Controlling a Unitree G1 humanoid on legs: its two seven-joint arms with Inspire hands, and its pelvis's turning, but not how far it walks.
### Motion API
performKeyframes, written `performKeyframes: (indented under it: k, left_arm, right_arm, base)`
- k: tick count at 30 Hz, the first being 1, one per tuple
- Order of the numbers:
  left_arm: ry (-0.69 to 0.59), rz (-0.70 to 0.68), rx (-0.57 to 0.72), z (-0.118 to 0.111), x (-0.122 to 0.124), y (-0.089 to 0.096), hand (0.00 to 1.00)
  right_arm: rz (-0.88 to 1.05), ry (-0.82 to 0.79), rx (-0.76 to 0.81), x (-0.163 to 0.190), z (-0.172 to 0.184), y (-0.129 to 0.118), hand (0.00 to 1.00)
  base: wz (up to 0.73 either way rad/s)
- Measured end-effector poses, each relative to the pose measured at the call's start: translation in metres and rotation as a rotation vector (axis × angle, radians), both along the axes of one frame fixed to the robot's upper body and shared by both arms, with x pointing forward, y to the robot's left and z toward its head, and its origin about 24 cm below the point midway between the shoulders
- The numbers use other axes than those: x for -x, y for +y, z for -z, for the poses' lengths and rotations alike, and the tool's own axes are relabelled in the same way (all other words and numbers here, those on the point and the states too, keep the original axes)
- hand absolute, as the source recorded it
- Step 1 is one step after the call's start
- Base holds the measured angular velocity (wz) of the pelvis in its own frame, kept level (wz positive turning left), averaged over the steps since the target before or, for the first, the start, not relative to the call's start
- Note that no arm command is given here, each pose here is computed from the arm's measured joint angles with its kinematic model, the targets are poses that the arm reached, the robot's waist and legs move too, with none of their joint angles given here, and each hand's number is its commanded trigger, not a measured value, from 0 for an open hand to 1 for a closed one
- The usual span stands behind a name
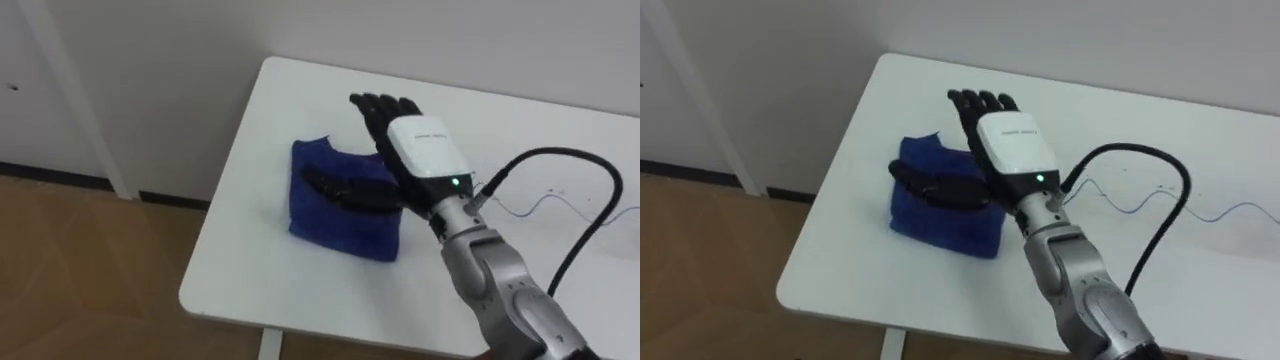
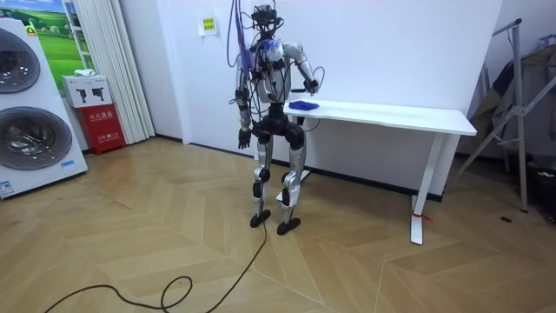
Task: Wipe table
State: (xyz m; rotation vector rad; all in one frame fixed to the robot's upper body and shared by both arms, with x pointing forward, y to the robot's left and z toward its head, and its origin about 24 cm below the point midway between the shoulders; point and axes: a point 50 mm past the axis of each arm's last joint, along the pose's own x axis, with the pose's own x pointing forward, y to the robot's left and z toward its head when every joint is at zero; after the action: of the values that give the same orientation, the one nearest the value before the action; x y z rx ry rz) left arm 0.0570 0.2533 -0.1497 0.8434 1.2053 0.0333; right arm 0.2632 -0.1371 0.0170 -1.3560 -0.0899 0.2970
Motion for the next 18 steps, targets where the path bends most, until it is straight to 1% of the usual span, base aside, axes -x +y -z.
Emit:
performKeyframes:
  k: [4, 7, 13, 15, 18]
  left_arm:
    - [-0.013, 0.006, -0.001, -0.001, -0.003, 0.0, 0.0]
    - [-0.024, 0.007, 0.0, -0.002, -0.005, 0.0, 0.0]
    - [-0.018, 0.019, 0.012, -0.003, -0.008, 0.001, 0.0]
    - [-0.008, 0.055, 0.009, -0.003, -0.011, 0.0, 0.0]
    - [-0.008, 0.052, 0.011, -0.003, -0.01, 0.0, 0.0]
  right_arm:
    - [0.03, 0.098, 0.065, 0.011, 0.025, -0.012, 0.0]
    - [0.087, 0.198, 0.1, 0.021, 0.048, -0.029, 0.0]
    - [0.093, 0.211, 0.106, 0.025, 0.055, -0.033, 0.0]
    - [0.105, 0.227, 0.115, 0.026, 0.059, -0.036, 0.0]
    - [0.116, 0.233, 0.117, 0.026, 0.061, -0.038, 0.0]
  base:
    - [0.14]
    - [0.05]
    - [0.04]
    - [0.07]
    - [0.06]
